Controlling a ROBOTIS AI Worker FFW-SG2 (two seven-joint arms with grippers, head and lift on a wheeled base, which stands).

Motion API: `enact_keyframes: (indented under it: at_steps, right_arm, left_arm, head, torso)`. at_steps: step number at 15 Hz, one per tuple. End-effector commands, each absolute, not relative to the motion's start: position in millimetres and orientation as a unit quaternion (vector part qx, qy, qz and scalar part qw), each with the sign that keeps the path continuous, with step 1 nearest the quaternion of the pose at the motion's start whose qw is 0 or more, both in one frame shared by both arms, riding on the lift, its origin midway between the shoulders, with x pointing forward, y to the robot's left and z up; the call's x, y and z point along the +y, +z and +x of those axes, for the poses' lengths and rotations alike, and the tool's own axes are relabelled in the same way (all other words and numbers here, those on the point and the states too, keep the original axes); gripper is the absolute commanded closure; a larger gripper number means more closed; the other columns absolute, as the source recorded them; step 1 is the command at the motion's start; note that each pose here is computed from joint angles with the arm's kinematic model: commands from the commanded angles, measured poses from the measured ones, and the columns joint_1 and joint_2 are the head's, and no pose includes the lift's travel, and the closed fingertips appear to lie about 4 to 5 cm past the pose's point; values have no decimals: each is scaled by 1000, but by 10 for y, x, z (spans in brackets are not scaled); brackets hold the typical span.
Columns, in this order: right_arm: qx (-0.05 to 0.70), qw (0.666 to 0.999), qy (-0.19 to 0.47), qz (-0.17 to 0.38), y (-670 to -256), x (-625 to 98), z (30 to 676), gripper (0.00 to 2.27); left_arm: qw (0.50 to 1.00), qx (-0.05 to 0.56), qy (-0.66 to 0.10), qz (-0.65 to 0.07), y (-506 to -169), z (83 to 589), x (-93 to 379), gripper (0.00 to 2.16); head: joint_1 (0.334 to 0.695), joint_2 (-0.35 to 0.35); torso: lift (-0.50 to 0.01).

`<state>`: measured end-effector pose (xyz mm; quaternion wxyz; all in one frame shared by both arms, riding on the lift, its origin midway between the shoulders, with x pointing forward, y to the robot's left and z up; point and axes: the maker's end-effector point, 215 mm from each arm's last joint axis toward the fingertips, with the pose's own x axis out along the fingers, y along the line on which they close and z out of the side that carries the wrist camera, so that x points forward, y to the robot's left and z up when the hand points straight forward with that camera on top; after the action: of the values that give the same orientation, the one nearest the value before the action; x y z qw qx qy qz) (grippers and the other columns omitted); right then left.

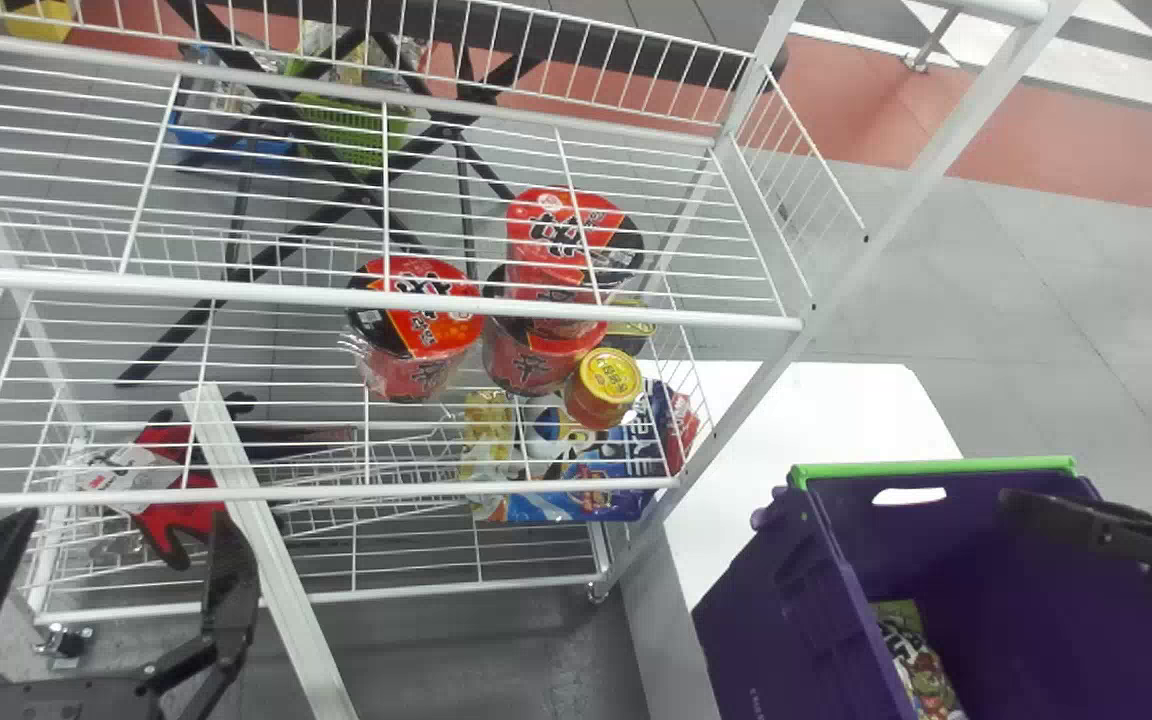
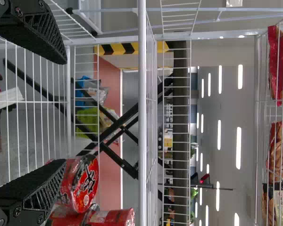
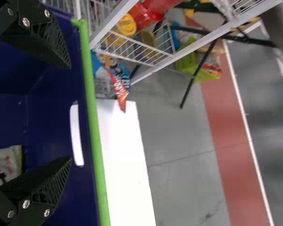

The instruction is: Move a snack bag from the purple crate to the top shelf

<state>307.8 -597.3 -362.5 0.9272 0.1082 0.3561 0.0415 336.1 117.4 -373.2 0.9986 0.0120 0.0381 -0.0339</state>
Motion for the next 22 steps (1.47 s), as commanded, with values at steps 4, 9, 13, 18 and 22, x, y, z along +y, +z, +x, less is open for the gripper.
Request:
enact_keyframes:
  at_steps: [4,9,13,18,22]
  right_arm:
    - [432,897,34,85,-4043,-6082,2868,137]
    - [527,845,12,93,-4535,-6226,2585,134]
    - [576,813,-8,89,-4743,-6412,2367,134]
    - [623,780,19,52,-5061,-6497,2237,100]
    - [628,774,83,5,-5296,-6479,2220,43]
  left_arm:
    - [998,49,-39,20,-3778,3364,1120,60]
    - [997,54,-40,22,-3806,3364,1091,60]
    - [998,45,-36,19,-3768,3348,1119,60]
    - [999,20,-36,2,-3617,3325,1110,60]
    - [999,12,-37,-3,-3553,3323,1099,60]
  head:
    - [695,-350]
    - [695,-350]
    - [695,-350]
    - [695,-350]
    - [695,-350]
  torso:
    - [-453]
    - [-453]
    - [-453]
    - [-453]
    - [-453]
